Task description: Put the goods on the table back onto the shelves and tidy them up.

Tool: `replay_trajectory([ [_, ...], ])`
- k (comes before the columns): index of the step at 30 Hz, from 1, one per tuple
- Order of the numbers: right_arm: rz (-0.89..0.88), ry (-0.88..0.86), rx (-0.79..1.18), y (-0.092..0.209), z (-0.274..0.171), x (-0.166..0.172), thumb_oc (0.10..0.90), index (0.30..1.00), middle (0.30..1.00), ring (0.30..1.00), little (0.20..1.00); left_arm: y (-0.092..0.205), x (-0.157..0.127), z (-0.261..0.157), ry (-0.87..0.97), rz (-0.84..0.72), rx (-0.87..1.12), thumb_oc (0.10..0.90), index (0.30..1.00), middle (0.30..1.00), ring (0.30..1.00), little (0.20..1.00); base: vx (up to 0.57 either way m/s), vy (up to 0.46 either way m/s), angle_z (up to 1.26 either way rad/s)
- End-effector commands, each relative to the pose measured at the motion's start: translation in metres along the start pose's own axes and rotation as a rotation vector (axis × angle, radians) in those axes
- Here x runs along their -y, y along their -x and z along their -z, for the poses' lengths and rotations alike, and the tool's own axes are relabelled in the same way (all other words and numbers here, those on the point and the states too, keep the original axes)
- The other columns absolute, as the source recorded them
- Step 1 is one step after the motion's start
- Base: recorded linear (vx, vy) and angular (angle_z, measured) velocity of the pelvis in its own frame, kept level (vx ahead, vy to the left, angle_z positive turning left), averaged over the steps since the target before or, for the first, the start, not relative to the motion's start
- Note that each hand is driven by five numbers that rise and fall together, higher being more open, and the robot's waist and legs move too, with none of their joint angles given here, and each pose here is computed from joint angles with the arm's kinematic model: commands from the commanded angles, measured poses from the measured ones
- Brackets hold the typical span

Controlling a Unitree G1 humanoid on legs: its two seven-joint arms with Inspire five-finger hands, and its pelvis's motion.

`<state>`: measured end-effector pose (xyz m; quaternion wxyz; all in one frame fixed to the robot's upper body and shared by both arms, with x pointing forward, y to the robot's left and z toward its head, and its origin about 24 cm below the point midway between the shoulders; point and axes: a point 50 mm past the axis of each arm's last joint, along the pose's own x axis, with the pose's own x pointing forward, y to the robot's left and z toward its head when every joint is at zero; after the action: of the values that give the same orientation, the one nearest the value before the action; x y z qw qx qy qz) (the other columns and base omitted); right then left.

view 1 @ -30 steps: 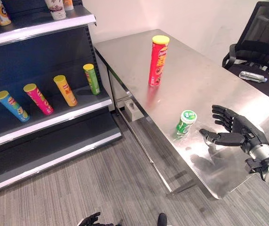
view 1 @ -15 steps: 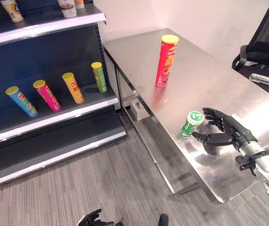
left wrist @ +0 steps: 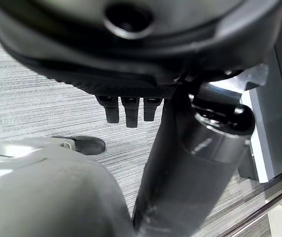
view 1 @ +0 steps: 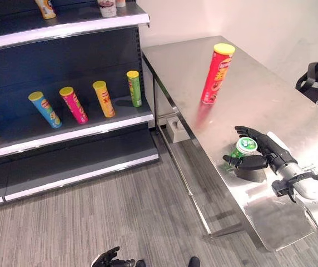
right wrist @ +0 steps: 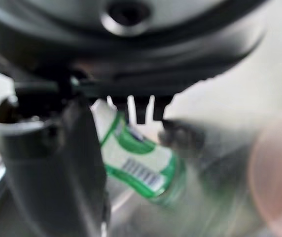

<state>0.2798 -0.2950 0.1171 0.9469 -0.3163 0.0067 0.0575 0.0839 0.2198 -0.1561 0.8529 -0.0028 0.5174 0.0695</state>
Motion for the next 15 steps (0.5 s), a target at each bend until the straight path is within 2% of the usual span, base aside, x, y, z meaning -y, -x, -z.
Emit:
replay_trajectory([
  [1,0.066,0.102,0.162,-0.014,-0.044,0.029,0.4,0.3,0.3,0.3,0.3,-0.003,-0.01,-0.009,-0.07,-0.02,0.011,0.8,0.9,0.9,0.9,0.9,0.0,0.003,0.16],
  [15,0.139,0.156,0.167,-0.009,-0.046,0.041,0.4,0.3,0.3,0.3,0.3,-0.003,-0.013,-0.015,-0.07,-0.035,0.032,0.8,0.9,0.9,0.9,0.9,0.0,0.001,0.01],
])
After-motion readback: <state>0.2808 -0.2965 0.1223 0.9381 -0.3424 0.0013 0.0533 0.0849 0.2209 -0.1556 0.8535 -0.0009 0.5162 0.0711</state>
